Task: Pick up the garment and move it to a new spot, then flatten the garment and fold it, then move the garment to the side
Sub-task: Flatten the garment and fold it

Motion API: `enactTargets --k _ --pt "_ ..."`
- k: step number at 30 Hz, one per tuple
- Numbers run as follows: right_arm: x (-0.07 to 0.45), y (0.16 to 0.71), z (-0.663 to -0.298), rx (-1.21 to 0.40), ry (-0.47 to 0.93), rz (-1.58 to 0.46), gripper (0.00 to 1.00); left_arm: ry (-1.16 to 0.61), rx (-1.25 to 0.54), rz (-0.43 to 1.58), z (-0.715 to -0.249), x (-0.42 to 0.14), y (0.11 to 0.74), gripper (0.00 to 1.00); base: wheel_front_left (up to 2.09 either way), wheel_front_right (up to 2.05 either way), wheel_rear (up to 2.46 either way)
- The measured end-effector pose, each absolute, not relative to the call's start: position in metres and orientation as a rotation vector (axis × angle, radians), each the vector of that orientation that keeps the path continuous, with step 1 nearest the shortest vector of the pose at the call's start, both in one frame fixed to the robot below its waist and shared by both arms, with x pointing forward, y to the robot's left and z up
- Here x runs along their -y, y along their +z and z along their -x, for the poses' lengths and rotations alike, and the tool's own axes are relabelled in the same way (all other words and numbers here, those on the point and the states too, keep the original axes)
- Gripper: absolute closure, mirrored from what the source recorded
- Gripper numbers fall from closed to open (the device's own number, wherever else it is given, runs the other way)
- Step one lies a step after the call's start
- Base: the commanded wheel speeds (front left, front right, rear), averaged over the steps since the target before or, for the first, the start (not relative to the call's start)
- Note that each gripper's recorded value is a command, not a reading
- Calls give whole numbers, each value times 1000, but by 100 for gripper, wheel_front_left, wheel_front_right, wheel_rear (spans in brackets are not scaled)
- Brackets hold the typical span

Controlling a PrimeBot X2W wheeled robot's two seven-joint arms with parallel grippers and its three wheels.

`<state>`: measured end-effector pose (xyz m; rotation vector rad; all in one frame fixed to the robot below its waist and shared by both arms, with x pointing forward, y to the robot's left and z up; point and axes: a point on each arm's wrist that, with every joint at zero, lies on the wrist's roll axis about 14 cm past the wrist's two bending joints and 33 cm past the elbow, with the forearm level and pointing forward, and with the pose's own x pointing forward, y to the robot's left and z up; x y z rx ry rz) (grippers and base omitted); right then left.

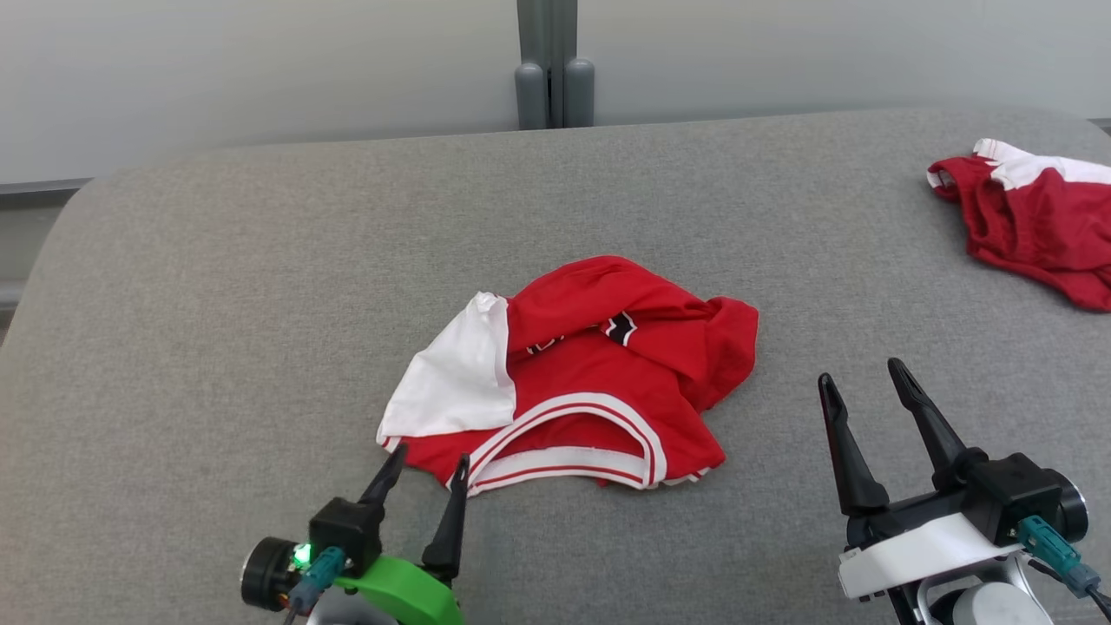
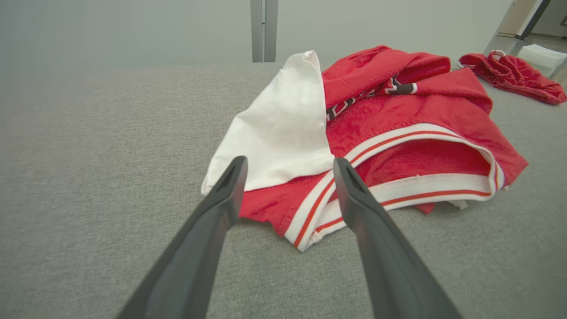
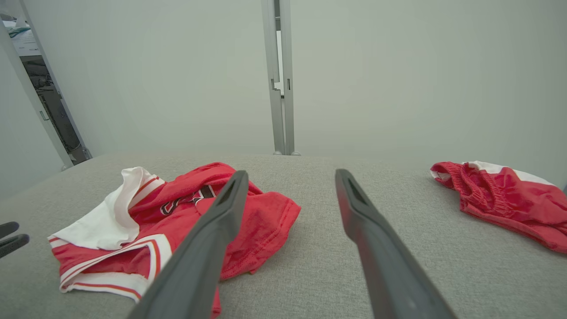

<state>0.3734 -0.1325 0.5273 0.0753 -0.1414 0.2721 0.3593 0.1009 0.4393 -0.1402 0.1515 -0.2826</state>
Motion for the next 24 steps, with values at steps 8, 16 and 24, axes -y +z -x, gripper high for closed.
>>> enactTargets --k 8,16,24 --pt "137 516 -379 110 248 -82 0 -390 -275 129 -365 -68 406 0 0 0 0" --pt "143 507 -385 83 222 -88 0 -401 -410 111 -373 -67 368 0 0 0 0" --pt "152 502 -388 71 196 -81 0 -398 -419 88 -394 -72 366 100 0 0 0"
